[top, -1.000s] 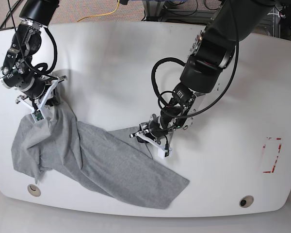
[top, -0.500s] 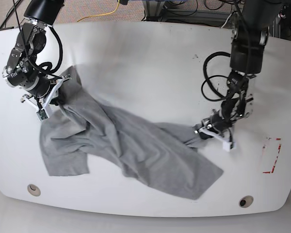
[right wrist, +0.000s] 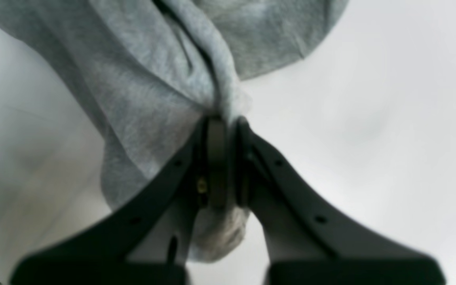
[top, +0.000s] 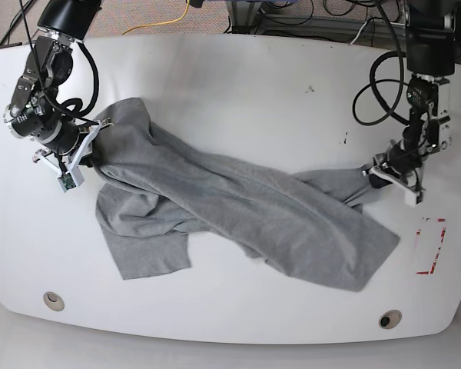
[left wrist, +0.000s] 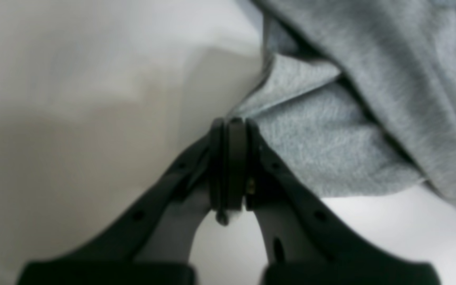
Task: Layout the t-shirt on the table in an organized manner, then fold the t-shirt properly
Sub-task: 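Grasp the hem edge with the left gripper and pull it away from the right gripper, then open the left gripper and regrasp the t-shirt's hem corner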
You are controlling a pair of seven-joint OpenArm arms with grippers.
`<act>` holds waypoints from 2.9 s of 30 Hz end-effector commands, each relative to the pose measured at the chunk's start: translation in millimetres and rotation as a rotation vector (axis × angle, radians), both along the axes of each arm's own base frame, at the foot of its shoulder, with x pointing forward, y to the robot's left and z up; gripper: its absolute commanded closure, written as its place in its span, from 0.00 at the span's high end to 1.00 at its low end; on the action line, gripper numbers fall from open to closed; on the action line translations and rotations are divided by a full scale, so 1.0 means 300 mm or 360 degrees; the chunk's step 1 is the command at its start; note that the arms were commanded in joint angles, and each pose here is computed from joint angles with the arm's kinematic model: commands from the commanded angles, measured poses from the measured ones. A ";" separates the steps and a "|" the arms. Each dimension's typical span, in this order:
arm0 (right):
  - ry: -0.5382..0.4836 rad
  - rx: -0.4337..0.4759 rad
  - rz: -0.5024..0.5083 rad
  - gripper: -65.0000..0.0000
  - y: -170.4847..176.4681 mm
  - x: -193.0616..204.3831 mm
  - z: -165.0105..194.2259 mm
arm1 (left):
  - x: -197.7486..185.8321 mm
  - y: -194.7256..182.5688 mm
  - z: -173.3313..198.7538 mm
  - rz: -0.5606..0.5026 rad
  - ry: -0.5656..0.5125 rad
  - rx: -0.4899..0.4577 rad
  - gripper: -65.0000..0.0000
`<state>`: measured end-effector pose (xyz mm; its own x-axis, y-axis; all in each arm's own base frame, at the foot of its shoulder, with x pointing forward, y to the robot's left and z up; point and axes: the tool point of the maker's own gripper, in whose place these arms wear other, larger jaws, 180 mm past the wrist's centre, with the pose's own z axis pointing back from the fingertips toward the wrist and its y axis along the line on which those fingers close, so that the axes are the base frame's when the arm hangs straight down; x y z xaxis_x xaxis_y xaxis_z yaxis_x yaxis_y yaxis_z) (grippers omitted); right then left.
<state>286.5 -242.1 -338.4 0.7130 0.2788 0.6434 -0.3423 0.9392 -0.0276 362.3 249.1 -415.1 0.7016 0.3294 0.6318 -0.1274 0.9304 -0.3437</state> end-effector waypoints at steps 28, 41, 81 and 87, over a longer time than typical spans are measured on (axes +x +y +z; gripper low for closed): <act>-0.0087 -0.0041 -0.0068 0.01 -0.064 0.022 0.057 | -0.231 0.343 0.255 -0.0071 -0.0097 0.0353 0.28; -0.0086 0.0005 -0.0071 0.01 -0.032 0.021 0.044 | -0.217 0.318 0.368 -0.0134 -0.0138 0.0417 0.57; -0.0088 0.0038 -0.0068 0.01 -0.012 0.021 0.039 | -0.031 0.276 0.030 0.0149 0.0119 -0.0052 0.57; -0.0089 0.0041 -0.0067 0.01 -0.011 0.022 0.039 | -0.035 0.246 0.004 0.0126 0.0147 -0.0027 0.53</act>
